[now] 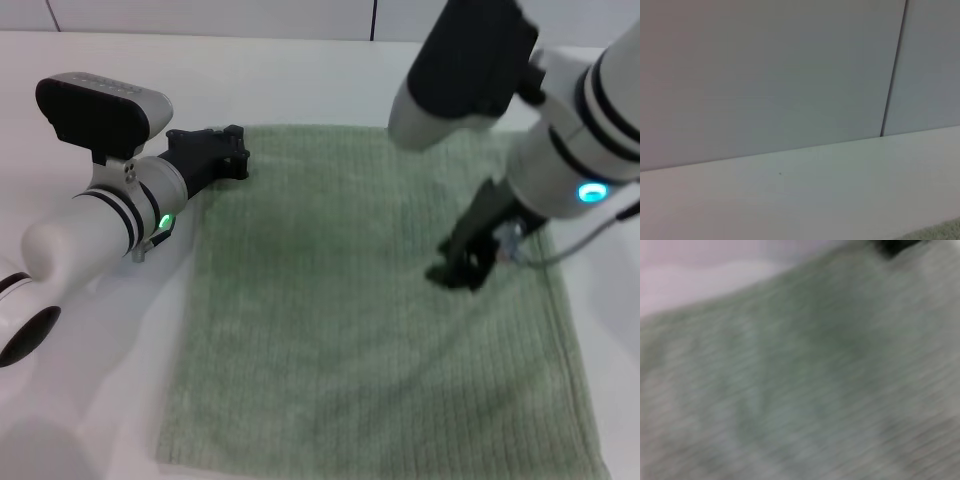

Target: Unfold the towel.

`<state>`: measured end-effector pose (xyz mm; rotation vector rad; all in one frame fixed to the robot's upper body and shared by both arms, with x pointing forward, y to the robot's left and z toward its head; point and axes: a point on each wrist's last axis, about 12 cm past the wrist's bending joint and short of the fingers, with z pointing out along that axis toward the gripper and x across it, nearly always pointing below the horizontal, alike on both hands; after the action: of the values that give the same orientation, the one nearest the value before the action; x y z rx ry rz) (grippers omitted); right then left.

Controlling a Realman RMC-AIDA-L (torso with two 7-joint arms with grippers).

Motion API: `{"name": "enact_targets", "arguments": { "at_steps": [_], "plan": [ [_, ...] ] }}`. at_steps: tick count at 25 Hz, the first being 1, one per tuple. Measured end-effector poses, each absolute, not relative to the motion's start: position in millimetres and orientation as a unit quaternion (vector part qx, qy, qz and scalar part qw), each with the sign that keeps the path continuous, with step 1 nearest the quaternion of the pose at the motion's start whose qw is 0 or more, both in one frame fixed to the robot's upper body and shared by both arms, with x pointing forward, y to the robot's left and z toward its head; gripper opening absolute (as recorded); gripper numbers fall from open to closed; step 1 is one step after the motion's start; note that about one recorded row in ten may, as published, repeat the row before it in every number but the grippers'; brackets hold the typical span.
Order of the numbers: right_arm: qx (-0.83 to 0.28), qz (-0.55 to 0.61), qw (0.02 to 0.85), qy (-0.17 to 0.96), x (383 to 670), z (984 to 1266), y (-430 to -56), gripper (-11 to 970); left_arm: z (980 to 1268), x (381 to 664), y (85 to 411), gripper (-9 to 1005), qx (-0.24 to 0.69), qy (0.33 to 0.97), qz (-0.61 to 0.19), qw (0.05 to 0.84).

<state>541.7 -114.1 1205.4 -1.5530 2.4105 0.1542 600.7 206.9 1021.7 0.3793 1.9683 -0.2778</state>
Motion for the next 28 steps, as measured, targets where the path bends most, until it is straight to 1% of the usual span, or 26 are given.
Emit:
{"name": "enact_targets", "arguments": {
  "at_steps": [1,2,3,5,6,7,8,9,10,11,12,13,14,15,16,17,18,19,20,21,23,26,27,28],
  "plan": [
    [-0.530,0.047,0.156,0.832,545,1208,-115,274,1022,601,207,2,0.159,0.825,-0.116,0.530],
    [-0.517,0.038,0.195,0.833,551,1212,-117,273,1022,600,207,2,0.159,0.825,-0.116,0.530],
    [-0.517,0.038,0.195,0.833,551,1212,-117,273,1022,600,207,2,0.159,0.825,-0.116,0.530],
    [-0.503,0.031,0.241,0.829,556,1217,-120,273,1021,600,207,3,0.158,0.825,-0.116,0.530],
    [-0.496,0.028,0.267,0.826,558,1221,-121,273,1021,600,208,3,0.158,0.825,-0.116,0.530],
    [-0.481,0.020,0.313,0.819,562,1226,-125,273,1020,600,209,4,0.158,0.826,-0.114,0.528],
    [-0.481,0.020,0.313,0.819,562,1226,-125,273,1020,600,209,4,0.158,0.826,-0.114,0.528],
    [-0.464,0.015,0.361,0.809,565,1232,-129,274,1020,599,210,4,0.158,0.827,-0.113,0.527],
    [-0.464,0.015,0.361,0.809,565,1232,-129,274,1020,599,210,5,0.158,0.827,-0.113,0.527],
    [-0.455,0.015,0.382,0.804,566,1234,-131,274,1019,599,210,5,0.157,0.828,-0.113,0.527],
    [-0.435,0.017,0.429,0.792,567,1239,-137,274,1019,599,210,5,0.157,0.828,-0.112,0.526],
    [-0.435,0.017,0.429,0.792,567,1239,-137,274,1019,599,210,6,0.157,0.828,-0.112,0.526],
    [-0.417,0.018,0.472,0.777,568,1243,-143,274,1018,599,211,6,0.156,0.829,-0.112,0.525],
    [-0.409,0.018,0.488,0.771,568,1243,-146,274,1018,598,211,6,0.156,0.829,-0.111,0.525],
    [-0.409,0.018,0.488,0.771,568,1243,-146,274,1018,598,211,7,0.156,0.829,-0.111,0.525],
    [-0.389,0.019,0.531,0.753,570,1242,-150,274,1018,598,211,7,0.157,0.829,-0.111,0.525],
    [-0.389,0.019,0.531,0.753,570,1242,-150,274,1018,598,211,7,0.157,0.829,-0.111,0.525],
    [-0.373,0.018,0.564,0.737,570,1240,-154,274,1018,598,211,8,0.157,0.830,-0.111,0.524],
    [-0.362,0.016,0.581,0.729,570,1237,-156,274,1018,598,211,8,0.157,0.830,-0.111,0.524],
    [-0.362,0.016,0.581,0.729,570,1237,-156,274,1018,598,211,8,0.157,0.830,-0.111,0.524],
    [-0.329,0.013,0.625,0.708,572,1231,-164,274,1017,597,212,9,0.157,0.831,-0.110,0.523],
    [-0.310,0.013,0.649,0.695,573,1224,-167,273,1017,597,212,10,0.156,0.831,-0.109,0.523],
    [-0.294,0.014,0.671,0.680,573,1219,-168,273,1016,597,213,10,0.155,0.832,-0.108,0.522],
    [-0.294,0.014,0.671,0.680,573,1219,-168,273,1016,597,213,10,0.155,0.832,-0.108,0.522]
  ]
}}
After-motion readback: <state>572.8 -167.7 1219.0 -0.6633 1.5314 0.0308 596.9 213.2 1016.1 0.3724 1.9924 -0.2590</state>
